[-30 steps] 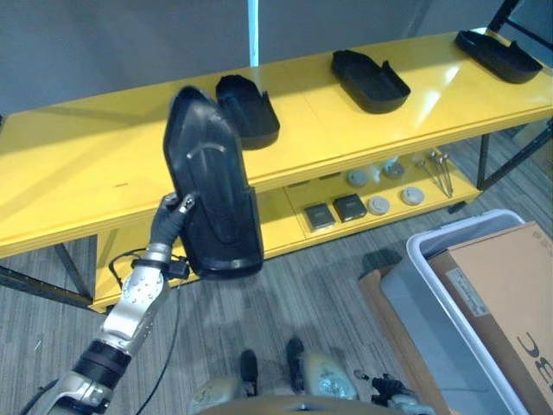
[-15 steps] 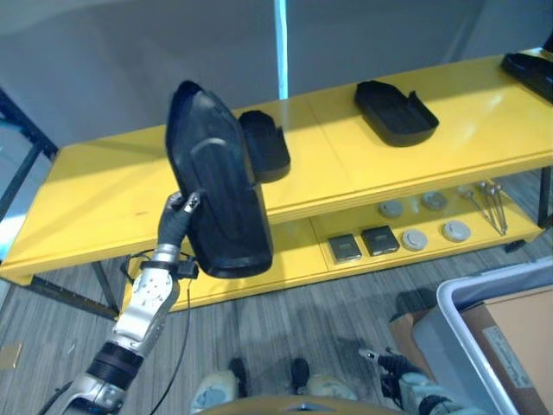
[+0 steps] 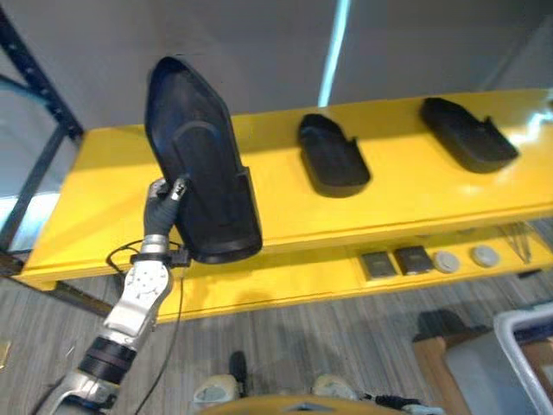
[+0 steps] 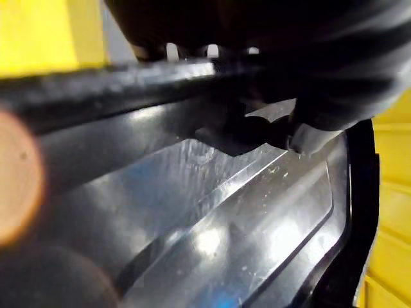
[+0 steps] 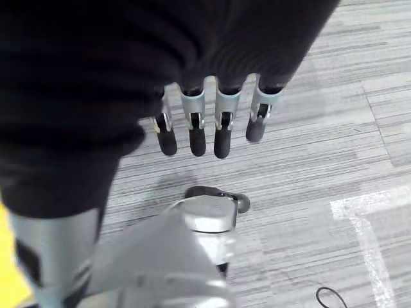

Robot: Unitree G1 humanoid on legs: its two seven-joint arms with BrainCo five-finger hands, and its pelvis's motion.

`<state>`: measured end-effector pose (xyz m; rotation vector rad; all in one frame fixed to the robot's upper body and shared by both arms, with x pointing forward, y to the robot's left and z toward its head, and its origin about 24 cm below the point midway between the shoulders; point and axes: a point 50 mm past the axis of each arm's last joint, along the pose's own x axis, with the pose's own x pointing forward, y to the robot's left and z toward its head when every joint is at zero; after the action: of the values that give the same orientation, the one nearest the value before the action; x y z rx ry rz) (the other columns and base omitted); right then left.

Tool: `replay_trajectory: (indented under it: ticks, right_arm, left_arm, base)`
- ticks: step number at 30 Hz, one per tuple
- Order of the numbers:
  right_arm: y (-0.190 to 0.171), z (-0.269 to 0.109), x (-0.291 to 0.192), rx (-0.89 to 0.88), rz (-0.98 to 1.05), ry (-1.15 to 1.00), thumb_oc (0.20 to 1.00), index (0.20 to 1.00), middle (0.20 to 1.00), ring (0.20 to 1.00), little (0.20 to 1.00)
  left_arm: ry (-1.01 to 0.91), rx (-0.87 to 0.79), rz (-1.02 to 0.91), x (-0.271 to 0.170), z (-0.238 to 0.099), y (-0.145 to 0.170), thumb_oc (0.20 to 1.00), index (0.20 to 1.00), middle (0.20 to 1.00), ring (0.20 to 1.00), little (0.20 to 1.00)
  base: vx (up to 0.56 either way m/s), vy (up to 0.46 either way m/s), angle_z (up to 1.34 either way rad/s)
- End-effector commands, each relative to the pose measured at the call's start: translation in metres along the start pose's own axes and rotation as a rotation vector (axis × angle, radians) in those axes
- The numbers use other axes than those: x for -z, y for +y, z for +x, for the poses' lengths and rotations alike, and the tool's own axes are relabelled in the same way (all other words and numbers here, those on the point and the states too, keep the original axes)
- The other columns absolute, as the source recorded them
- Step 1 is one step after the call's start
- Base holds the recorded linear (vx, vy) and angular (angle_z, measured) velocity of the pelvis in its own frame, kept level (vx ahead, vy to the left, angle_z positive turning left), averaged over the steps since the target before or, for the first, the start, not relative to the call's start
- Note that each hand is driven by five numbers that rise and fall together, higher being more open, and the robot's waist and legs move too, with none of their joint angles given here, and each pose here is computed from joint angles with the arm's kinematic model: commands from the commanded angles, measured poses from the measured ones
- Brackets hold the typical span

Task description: Move parts from the plastic box to the shelf.

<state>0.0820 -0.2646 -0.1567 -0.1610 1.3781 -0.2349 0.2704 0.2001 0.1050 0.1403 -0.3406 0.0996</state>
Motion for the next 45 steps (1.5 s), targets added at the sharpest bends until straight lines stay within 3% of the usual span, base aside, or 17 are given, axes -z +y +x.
replay_trajectory:
  ticks: [1, 10, 13, 23, 36, 37, 38, 39, 40, 41, 45]
  right_arm:
    - [0.008, 0.0, -0.005, 0.003, -0.047, -0.018, 1.0, 1.0, 1.0, 1.0, 1.0]
    - [0.0, 0.0, 0.003, -0.008, -0.032, -0.01, 1.0, 1.0, 1.0, 1.0, 1.0]
    - [-0.012, -0.001, -0.009, 0.006, 0.051, -0.028, 1.0, 1.0, 1.0, 1.0, 1.0]
    - [-0.023, -0.003, -0.017, -0.015, -0.047, -0.053, 1.0, 1.0, 1.0, 1.0, 1.0]
    - [-0.04, -0.005, -0.017, 0.022, -0.058, -0.067, 1.0, 1.0, 1.0, 1.0, 1.0]
    - [-0.041, -0.005, -0.018, 0.022, -0.058, -0.068, 1.0, 1.0, 1.0, 1.0, 1.0]
    - [-0.041, -0.005, -0.018, 0.021, -0.058, -0.07, 1.0, 1.0, 1.0, 1.0, 1.0]
    - [-0.041, -0.005, -0.019, 0.02, -0.055, -0.072, 1.0, 1.0, 1.0, 1.0, 1.0]
    - [-0.04, -0.006, -0.021, 0.019, -0.053, -0.074, 1.0, 1.0, 1.0, 1.0, 1.0]
    - [-0.04, -0.006, -0.025, 0.012, -0.054, -0.081, 1.0, 1.0, 1.0, 1.0, 1.0]
    - [-0.038, -0.005, -0.025, 0.009, -0.049, -0.085, 1.0, 1.0, 1.0, 1.0, 1.0]
  left_arm:
    - [-0.241, -0.07, -0.039, -0.046, 0.013, 0.011, 0.2, 0.2, 0.2, 0.2, 0.2]
    - [-0.176, -0.119, 0.035, -0.049, 0.025, 0.041, 0.2, 0.2, 0.2, 0.2, 0.2]
    - [-0.122, -0.062, 0.021, -0.044, 0.028, 0.042, 0.2, 0.2, 0.2, 0.2, 0.2]
    - [0.213, 0.144, -0.027, -0.004, 0.035, 0.042, 0.2, 0.2, 0.2, 0.2, 0.2]
    - [0.444, 0.025, 0.044, 0.04, 0.032, 0.068, 0.2, 0.2, 0.2, 0.2, 0.2]
    - [0.449, 0.007, 0.058, 0.041, 0.032, 0.07, 0.272, 0.272, 0.272, 0.272, 0.272]
    - [0.458, -0.013, 0.077, 0.043, 0.032, 0.072, 0.272, 0.272, 0.272, 0.272, 0.272]
    - [0.461, -0.026, 0.088, 0.045, 0.032, 0.074, 0.736, 0.736, 0.736, 0.736, 0.736]
    - [0.467, -0.037, 0.085, 0.046, 0.031, 0.074, 0.715, 0.715, 0.715, 0.715, 0.715]
    - [0.478, -0.065, 0.109, 0.05, 0.031, 0.076, 1.0, 1.0, 1.0, 1.0, 1.0]
    - [0.472, -0.092, 0.161, 0.05, 0.03, 0.076, 1.0, 1.0, 1.0, 1.0, 1.0]
  base:
    - [0.17, 0.035, 0.34]
    - [0.07, -0.092, 0.52]
    - [-0.05, -0.054, 0.01]
    - [0.02, -0.002, -0.19]
    - [0.02, 0.021, -0.15]
    - [0.0, 0.0, 0.0]
    - [0.0, 0.0, 0.0]
    - [0.0, 0.0, 0.0]
    - [0.0, 0.0, 0.0]
    - [0.0, 0.0, 0.0]
    - [0.0, 0.0, 0.01]
